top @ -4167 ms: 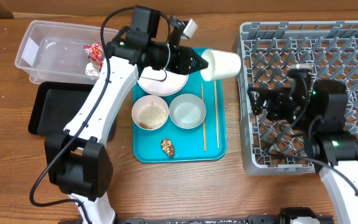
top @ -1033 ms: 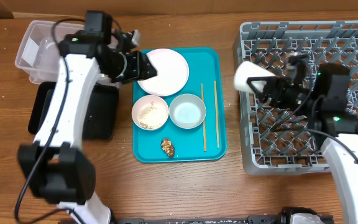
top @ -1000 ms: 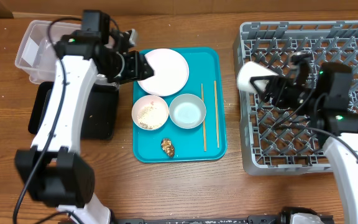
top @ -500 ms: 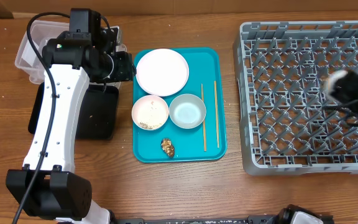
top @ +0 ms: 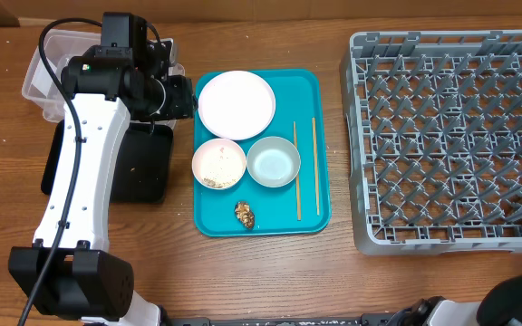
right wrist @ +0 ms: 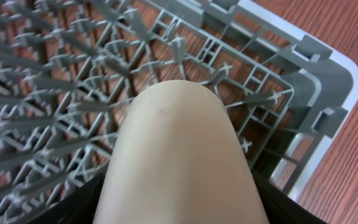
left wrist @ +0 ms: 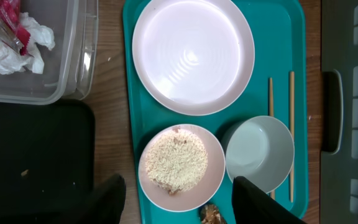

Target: Sort waste into correct bins and load items into the dishwasher

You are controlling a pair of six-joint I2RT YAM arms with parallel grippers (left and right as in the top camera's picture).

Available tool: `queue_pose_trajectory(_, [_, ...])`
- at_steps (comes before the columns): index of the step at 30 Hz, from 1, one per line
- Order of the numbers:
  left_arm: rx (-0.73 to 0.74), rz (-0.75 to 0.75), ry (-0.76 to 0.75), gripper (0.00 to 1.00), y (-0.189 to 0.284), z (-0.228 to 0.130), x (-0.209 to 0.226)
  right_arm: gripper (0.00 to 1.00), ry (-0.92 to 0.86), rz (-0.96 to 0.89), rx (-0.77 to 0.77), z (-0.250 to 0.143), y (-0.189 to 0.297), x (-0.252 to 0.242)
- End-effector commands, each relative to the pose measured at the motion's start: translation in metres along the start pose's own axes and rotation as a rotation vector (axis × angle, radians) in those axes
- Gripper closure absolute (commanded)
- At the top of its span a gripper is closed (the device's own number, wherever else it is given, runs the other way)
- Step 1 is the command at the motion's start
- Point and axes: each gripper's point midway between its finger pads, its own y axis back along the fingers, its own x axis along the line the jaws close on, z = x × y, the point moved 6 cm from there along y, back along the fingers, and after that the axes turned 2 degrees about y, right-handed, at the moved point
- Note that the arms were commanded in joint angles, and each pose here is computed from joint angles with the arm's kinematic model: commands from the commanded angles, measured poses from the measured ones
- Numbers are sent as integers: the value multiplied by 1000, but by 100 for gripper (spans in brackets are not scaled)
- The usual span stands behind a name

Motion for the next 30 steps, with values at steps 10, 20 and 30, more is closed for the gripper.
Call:
queue_pose_trajectory(10, [-23,3,-17,42,11,1,-1,95,-71,-38,106,8,-57,-9])
queue_pose_trajectory(20, [-22,4,-17,37,11,1,-1,24,-71,21,155,5,-76,1])
queue_pose_trajectory(30, [-16,5,-15,35,11,0,0,20,-68,141,66,32,-3,15])
